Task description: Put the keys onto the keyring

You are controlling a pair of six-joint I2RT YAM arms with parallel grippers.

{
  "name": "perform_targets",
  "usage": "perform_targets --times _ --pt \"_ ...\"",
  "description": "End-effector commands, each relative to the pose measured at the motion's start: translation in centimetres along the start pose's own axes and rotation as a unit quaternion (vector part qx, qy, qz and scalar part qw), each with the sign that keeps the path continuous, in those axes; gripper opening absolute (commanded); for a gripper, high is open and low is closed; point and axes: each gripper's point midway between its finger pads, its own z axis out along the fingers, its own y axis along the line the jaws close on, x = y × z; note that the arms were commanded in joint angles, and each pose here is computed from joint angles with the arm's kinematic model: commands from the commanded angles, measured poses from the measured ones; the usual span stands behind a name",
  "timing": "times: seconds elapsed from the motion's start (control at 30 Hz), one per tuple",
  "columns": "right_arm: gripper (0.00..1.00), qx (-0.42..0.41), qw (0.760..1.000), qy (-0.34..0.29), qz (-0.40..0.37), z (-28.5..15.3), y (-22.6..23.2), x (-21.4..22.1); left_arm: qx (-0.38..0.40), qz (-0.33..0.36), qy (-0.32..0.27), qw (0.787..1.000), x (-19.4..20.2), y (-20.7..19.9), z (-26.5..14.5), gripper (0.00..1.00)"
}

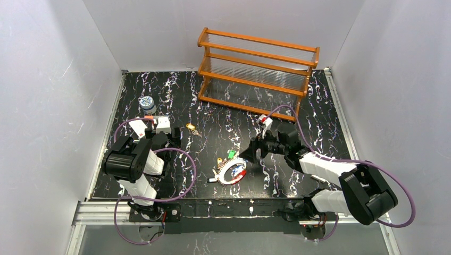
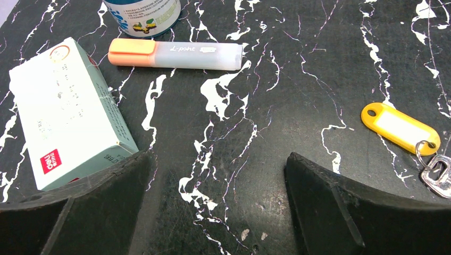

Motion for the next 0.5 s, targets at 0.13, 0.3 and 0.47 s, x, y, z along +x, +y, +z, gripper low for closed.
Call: perform_targets --times 0.13,0.3,0.47 --pt "0.99 -0.008 1.000 -0.007 -0.006 0.1 0.2 -0.9 -0.016 -0.009 -0.012 1.000 -0.8 0.5 0.4 0.98" --pt "0.99 -0.015 1.000 -0.002 -0.007 0.4 0.4 -1.4 -0.016 -0.010 -0.012 1.000 -0.8 0.5 0.4 0.98" --pt "0.99 -0.014 1.000 -0.008 -0.015 0.6 0.4 -2.3 -0.016 -0.010 -0.012 1.000 -0.8 0.5 0.4 0.98"
